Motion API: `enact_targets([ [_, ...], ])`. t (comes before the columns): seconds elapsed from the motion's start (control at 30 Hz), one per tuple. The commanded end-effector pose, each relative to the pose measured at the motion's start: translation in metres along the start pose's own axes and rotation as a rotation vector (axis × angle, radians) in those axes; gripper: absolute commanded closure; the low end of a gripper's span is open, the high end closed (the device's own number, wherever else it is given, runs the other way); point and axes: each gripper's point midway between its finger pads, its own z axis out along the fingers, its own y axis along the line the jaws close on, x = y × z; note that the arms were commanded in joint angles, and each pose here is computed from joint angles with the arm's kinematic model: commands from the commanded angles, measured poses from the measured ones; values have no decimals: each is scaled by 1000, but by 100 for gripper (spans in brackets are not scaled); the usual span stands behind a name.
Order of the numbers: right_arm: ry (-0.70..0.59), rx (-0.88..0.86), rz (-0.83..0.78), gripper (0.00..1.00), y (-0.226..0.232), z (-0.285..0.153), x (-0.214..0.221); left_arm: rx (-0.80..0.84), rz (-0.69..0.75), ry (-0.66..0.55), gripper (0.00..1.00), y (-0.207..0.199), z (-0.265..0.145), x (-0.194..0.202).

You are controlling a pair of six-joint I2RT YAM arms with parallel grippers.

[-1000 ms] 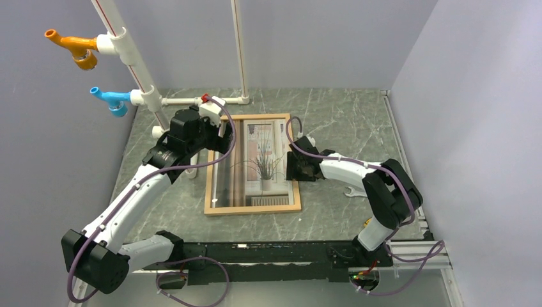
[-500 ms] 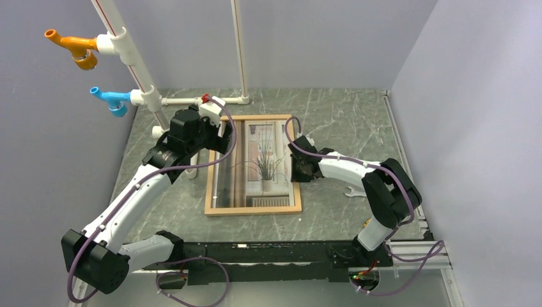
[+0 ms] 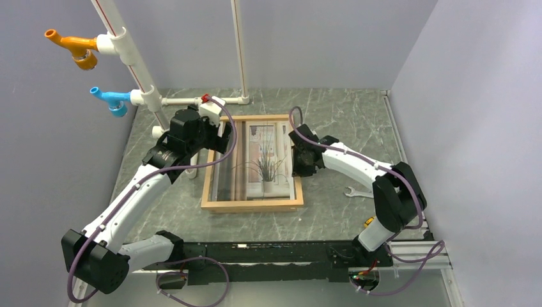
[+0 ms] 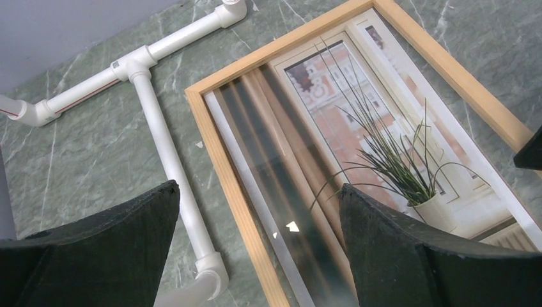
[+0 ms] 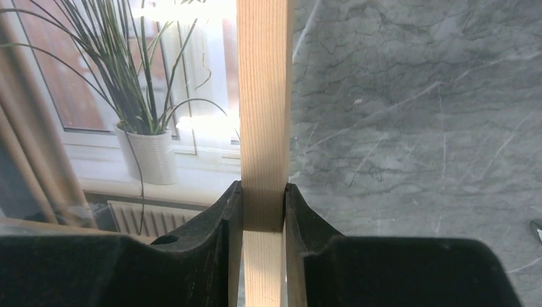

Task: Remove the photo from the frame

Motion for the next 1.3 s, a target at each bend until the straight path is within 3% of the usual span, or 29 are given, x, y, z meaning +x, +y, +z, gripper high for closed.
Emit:
enact_targets([
  [0.0,-50,-116,56,100,17,-32,-27,-19,18,-62,4,4,-4,-16],
  [0.33,-7,-201,194,100,-13,-30,-59,-26,18,-68,4,6,-7,-18],
  [0.7,-49,-21,434,100,-113,-31,-67,-28,18,-80,4,6,-10,-21],
  [1.07,-206,175,738,100,-192,-41,-69,-23,16,-88,4,5,-13,-22],
  [1.27,-299,209,981,100,-205,-48,-89,-22,15,-83,4,5,-11,-20],
])
